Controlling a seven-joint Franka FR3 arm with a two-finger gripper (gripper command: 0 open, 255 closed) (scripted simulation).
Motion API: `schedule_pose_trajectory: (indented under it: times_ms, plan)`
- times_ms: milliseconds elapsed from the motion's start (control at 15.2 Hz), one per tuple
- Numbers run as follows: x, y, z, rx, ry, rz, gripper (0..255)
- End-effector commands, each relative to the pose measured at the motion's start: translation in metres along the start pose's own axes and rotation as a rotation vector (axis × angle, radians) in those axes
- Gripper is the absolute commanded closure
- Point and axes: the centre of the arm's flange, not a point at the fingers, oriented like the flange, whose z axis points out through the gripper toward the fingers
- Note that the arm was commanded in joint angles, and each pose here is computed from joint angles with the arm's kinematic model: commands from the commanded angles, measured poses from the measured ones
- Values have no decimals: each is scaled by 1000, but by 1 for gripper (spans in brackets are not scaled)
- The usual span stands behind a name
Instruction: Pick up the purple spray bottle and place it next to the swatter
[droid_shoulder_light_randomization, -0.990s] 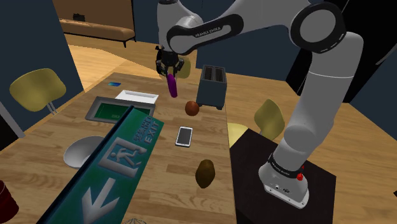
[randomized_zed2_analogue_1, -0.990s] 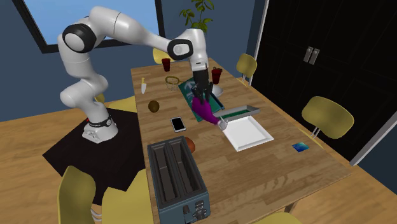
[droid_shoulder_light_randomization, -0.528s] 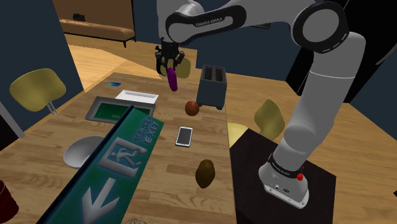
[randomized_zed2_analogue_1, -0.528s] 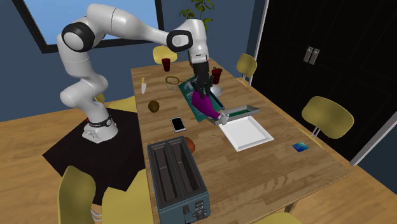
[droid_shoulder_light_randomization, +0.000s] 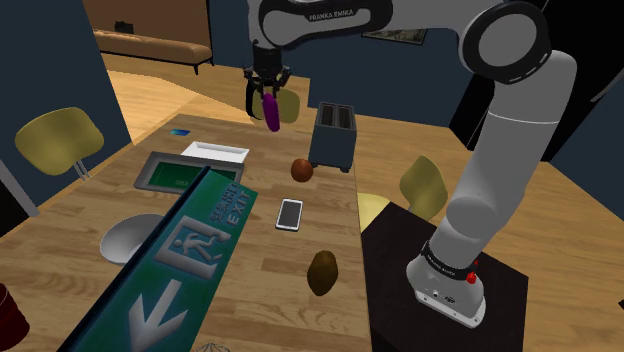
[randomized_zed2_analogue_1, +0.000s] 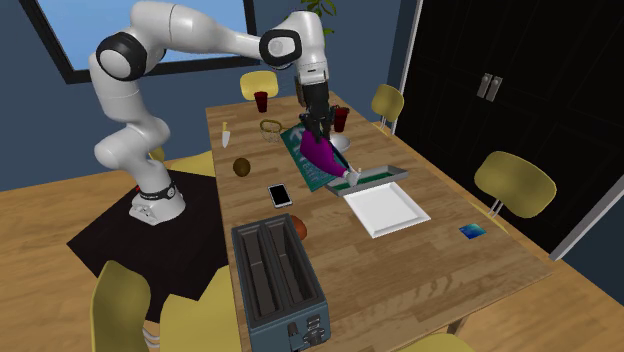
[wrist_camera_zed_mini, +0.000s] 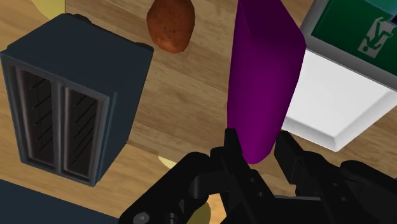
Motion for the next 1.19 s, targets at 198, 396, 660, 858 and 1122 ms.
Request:
schedule_pose_trajectory:
  times_ms: [198,396,660,858,1122]
  plan:
    - [9,2,-25,0,0,0,255]
    - [14,3,-40,0,0,0,255]
    - [20,5,-60,0,0,0,255]
    - [-3,0,-72,0,0,0,255]
    - [-52,-9,-89,0,0,0,255]
